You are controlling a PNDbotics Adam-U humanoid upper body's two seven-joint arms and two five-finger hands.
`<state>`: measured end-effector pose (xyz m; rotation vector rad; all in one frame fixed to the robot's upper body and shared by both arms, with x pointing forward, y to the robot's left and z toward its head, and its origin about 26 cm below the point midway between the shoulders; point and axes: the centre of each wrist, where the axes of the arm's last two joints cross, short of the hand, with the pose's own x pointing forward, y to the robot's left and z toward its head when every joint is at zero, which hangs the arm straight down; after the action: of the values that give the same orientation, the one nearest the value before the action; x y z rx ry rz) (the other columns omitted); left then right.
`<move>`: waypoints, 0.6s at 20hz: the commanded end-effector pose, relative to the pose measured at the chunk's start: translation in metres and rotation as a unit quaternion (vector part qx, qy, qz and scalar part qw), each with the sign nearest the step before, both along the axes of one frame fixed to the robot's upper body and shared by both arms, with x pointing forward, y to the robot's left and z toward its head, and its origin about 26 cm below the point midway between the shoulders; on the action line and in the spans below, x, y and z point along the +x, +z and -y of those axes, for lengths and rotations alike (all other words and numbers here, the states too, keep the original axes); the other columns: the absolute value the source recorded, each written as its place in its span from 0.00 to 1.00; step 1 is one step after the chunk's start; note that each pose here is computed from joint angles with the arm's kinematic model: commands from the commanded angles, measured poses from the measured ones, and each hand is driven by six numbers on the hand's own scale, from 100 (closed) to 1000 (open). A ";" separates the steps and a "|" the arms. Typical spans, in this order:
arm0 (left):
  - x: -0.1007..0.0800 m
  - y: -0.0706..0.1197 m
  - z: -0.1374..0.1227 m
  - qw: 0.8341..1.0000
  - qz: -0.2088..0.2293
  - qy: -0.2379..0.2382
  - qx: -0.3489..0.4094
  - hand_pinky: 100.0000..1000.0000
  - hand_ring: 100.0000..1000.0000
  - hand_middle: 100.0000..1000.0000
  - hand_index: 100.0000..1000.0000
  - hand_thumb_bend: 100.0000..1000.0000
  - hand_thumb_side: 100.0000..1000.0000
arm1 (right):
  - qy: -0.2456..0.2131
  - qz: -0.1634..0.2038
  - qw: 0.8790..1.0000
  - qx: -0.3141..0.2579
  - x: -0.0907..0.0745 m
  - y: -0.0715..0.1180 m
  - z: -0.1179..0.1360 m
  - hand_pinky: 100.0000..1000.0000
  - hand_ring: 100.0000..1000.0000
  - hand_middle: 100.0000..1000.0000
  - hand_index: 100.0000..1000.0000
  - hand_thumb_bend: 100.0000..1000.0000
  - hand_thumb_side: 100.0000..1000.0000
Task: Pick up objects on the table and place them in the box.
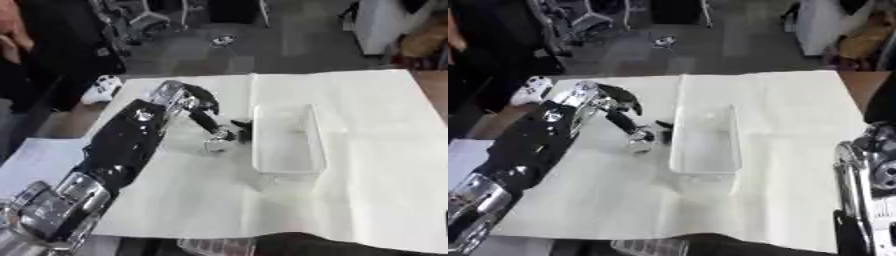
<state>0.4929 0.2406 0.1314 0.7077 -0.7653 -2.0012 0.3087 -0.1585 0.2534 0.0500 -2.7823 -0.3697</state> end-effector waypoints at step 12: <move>0.003 0.003 0.015 0.975 -0.034 -0.051 0.213 1.00 1.00 0.96 0.97 0.57 0.96 | 0.013 0.018 1.000 0.001 -0.003 0.009 -0.005 0.48 0.49 0.53 0.71 0.00 1.00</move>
<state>0.4935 0.2226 0.1255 0.8787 -0.4359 -2.2193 0.3083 -0.1558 0.2549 0.0693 -2.7869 -0.3668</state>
